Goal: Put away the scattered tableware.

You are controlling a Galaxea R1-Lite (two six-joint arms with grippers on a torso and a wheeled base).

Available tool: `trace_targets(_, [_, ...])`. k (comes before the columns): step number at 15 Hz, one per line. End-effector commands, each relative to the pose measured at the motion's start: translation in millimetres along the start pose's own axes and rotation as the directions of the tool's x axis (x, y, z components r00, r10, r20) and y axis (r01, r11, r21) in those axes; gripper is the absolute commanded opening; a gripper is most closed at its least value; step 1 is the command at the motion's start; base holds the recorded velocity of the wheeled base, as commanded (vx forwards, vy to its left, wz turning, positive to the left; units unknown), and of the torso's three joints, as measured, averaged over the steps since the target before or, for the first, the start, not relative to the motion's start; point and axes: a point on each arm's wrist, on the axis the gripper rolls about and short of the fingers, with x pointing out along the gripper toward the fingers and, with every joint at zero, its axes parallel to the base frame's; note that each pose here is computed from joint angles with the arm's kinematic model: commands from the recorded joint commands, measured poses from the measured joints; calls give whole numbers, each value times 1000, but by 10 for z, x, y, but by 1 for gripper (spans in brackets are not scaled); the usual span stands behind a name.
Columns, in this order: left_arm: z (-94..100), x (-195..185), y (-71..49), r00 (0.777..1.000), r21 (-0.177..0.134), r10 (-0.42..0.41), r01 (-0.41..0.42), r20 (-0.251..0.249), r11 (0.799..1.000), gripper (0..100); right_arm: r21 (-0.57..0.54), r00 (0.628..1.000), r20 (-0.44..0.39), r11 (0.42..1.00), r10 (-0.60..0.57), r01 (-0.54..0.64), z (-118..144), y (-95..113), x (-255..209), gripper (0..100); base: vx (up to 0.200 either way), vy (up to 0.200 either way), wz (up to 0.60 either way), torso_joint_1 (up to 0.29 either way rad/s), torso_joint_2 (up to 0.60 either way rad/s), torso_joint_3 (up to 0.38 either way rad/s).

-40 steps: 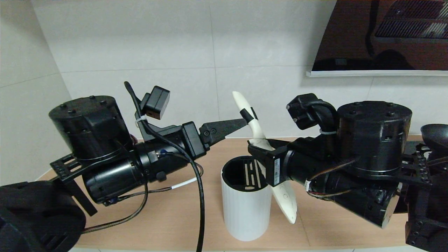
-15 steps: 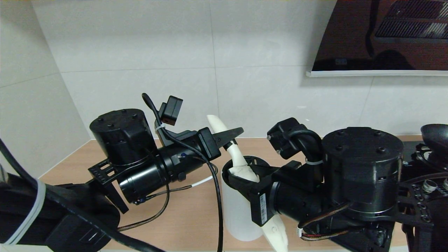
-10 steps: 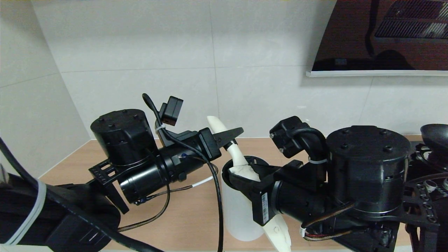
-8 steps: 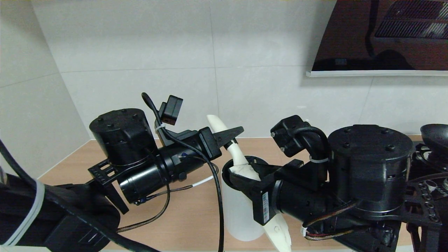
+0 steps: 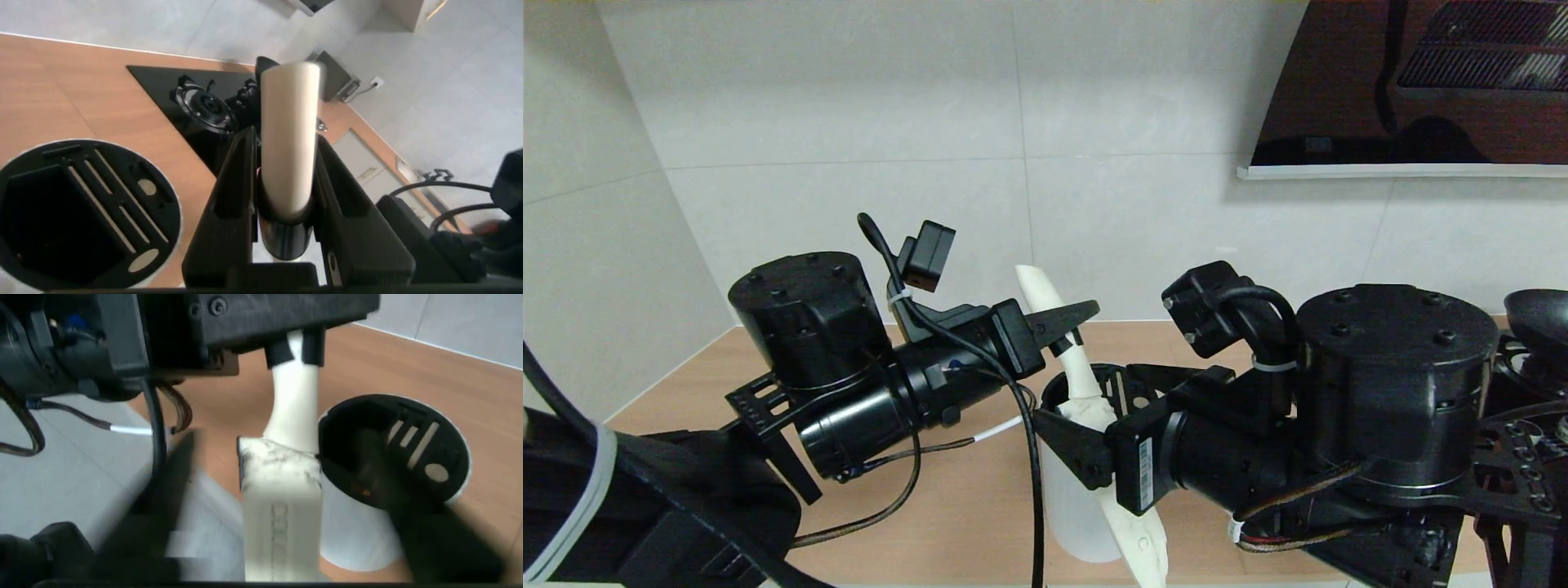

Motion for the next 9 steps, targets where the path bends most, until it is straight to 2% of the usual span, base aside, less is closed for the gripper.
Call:
trace_targets(1, [27, -14, -34, 1000, 13, -9, 9, 12, 1000, 0, -1, 1000, -2, 1000, 1, -1, -2, -2, -8, 100, 0, 0, 0, 0, 0, 0])
trace_targets(4, [83, 14, -58, 998, 58, 31, -34, 47, 998, 0, 8, 1000, 22, 1000, -11, 11, 77, -51, -62, 100, 0, 0, 0, 0, 0, 0])
trace_targets(5, [143, 38, -78, 993, 80, 71, -78, 89, 994, 0, 15, 999, 43, 1000, -24, 23, 138, -104, -103, 100, 0, 0, 0, 0, 0, 0])
trace_targets(6, [318, 51, -202, 975, 115, 131, -153, 178, 982, 0, 28, 995, 81, 998, -55, 53, 247, -215, -174, 100, 0, 0, 0, 0, 0, 0])
trace_targets(7, [486, 27, -344, 955, 121, 166, -200, 244, 972, 0, 40, 991, 110, 997, -73, 69, 340, -318, -234, 100, 0, 0, 0, 0, 0, 0])
trace_targets(9, [751, -26, -583, 923, 123, 214, -264, 320, 957, 0, 51, 987, 124, 994, -101, 95, 443, -528, -318, 100, 0, 0, 0, 0, 0, 0])
